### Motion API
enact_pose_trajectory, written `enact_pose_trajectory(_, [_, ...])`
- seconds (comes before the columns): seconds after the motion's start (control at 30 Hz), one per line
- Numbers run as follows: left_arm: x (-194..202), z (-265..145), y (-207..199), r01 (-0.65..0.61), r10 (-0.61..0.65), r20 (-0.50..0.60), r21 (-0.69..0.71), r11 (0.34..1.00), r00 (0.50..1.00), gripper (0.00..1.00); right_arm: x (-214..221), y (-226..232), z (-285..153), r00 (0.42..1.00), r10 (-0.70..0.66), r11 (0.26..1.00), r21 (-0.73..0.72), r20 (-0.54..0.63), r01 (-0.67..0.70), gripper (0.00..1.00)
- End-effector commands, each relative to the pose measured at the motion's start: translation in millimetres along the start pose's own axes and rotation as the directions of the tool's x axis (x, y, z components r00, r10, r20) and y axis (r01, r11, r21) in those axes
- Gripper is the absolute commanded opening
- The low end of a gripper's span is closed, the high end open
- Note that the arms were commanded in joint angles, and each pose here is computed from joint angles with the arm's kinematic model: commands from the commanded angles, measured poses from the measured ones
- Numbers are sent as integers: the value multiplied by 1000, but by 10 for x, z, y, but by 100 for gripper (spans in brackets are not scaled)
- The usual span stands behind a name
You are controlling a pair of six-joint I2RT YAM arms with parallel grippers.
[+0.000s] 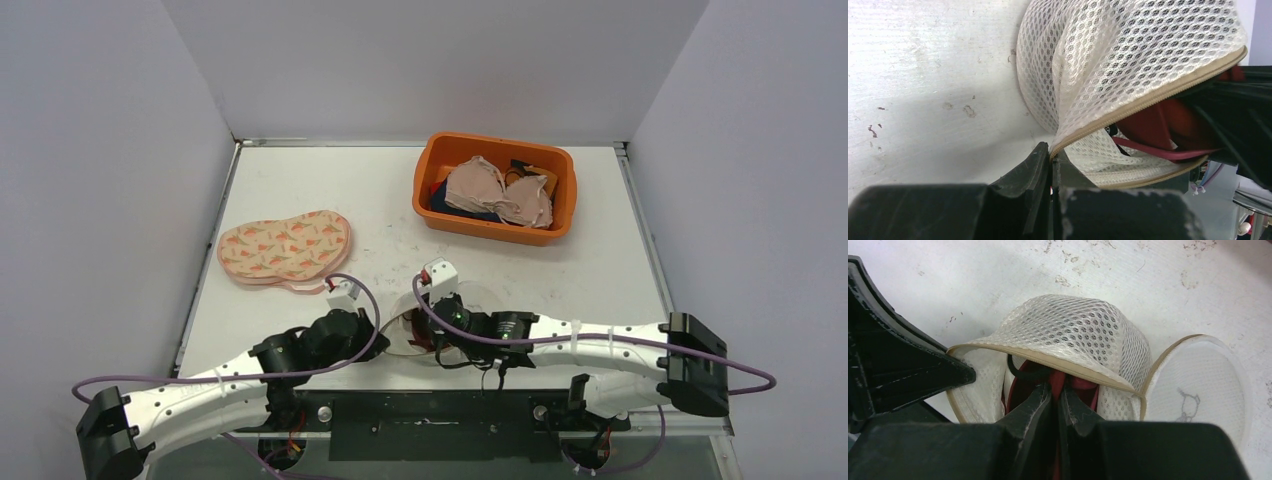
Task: Unzip the laundry bag and remove the bra
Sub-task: Pick up the bra from the laundry bag.
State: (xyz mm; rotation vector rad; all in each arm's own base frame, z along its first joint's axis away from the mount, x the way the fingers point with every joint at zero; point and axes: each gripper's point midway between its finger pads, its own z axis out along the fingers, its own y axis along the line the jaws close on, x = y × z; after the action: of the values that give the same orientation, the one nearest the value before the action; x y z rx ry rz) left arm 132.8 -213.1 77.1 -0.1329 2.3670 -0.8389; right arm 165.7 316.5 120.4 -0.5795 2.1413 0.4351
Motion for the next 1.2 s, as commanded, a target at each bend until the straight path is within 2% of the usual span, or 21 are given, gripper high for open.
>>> enact_pose_trajectory(0.0, [-45,20,-40,-18,18,13,2,1000,1000,0,-123,-25,-112,997,59,997,-51,43,-57,5])
enact_pose_trajectory(0.33, [-3,111,-38,-25,25,0,-3,1000,1000,0,-74,-4,-160,995,92,988,-126,37,-87,5])
enact_pose_trajectory(0.37, [-4,115,-48,-25,25,-1,0,1000,1000,0,-74,29,-168,995,94,986,-145,34,-88,8])
enact_pose_trajectory(0.4, [-3,117,-56,-24,24,-2,3,1000,1000,0,-67,60,-174,995,96,982,-164,31,-90,16])
enact_pose_trajectory(0.47, [-10,113,-78,-21,21,-1,10,1000,1000,0,-74,104,-189,994,103,977,-192,34,-94,37])
enact_pose_trajectory(0.53, [-22,104,-98,-20,19,2,17,1000,1000,0,-98,151,-207,994,107,972,-215,37,-96,52])
enact_pose_trajectory(0.57, [-27,100,-104,-20,20,3,19,1000,1000,0,-105,171,-214,994,105,970,-224,35,-95,57])
enact_pose_trajectory(0.7, [-53,78,-132,-19,19,9,26,999,1000,0,-107,271,-240,998,60,968,-247,24,-52,67])
enact_pose_trajectory(0.8, [-61,72,-143,-18,17,11,29,999,1000,0,-62,346,-247,1000,-18,974,-227,3,19,71])
enact_pose_trajectory(0.93, [-55,77,-140,-19,19,10,28,999,1000,0,34,315,-202,995,-101,989,-116,-28,97,72])
enact_pose_trajectory(1.17, [-48,81,-145,-14,14,8,32,999,1000,0,57,270,-120,993,-118,993,-3,-13,117,68])
